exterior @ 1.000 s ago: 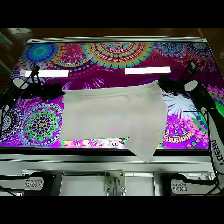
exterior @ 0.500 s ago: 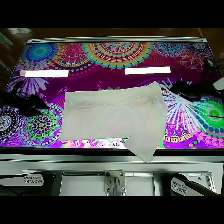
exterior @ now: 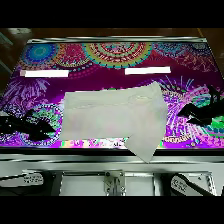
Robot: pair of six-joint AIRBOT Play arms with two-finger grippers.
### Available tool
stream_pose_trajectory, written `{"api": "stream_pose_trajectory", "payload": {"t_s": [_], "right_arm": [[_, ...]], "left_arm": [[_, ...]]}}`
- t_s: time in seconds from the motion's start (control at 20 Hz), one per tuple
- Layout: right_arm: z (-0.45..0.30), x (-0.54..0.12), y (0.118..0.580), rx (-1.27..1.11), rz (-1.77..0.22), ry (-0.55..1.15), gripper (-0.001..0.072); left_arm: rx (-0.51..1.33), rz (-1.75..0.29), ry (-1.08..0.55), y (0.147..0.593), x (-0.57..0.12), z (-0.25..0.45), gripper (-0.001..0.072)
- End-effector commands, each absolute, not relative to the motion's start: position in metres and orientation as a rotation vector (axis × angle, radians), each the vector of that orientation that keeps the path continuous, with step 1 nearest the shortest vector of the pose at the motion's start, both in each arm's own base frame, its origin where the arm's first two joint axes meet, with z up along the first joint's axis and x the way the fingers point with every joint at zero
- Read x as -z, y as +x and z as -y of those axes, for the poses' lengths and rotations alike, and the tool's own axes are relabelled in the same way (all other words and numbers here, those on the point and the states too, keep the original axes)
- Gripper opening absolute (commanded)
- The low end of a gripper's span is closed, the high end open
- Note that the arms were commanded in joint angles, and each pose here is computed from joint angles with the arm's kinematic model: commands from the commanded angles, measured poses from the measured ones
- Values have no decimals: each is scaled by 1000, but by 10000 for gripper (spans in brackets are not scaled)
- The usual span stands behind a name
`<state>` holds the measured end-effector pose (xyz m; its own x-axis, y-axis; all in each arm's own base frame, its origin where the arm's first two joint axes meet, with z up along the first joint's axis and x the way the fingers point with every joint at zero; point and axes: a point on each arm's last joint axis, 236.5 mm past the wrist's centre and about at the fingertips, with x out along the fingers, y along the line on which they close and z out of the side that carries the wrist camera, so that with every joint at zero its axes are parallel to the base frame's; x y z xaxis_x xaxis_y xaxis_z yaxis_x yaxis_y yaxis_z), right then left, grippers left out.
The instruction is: Fold the shirts.
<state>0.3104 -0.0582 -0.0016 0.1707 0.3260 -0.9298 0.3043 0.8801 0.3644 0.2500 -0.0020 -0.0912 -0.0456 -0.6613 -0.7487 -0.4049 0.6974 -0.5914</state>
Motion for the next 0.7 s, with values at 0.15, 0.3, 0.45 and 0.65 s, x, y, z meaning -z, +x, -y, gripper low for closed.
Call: {"api": "stream_pose_trajectory", "payload": {"t_s": [0.15, 0.3, 0.45, 0.65], "right_arm": [[57, 5, 306, -18, -1432, 562, 686], [58, 5, 306, -14, -1433, 557, 686], [59, 11, 299, -5, -1459, 548, 686], [45, 58, 261, 9, -1571, 592, 686]], "left_arm": [[290, -1698, -864, 248, 117, 37, 590], [314, -1735, -852, 249, 126, 57, 583], [260, -1693, -883, 266, 132, 67, 211], [309, -1691, -851, 264, 126, 71, 40]]}}
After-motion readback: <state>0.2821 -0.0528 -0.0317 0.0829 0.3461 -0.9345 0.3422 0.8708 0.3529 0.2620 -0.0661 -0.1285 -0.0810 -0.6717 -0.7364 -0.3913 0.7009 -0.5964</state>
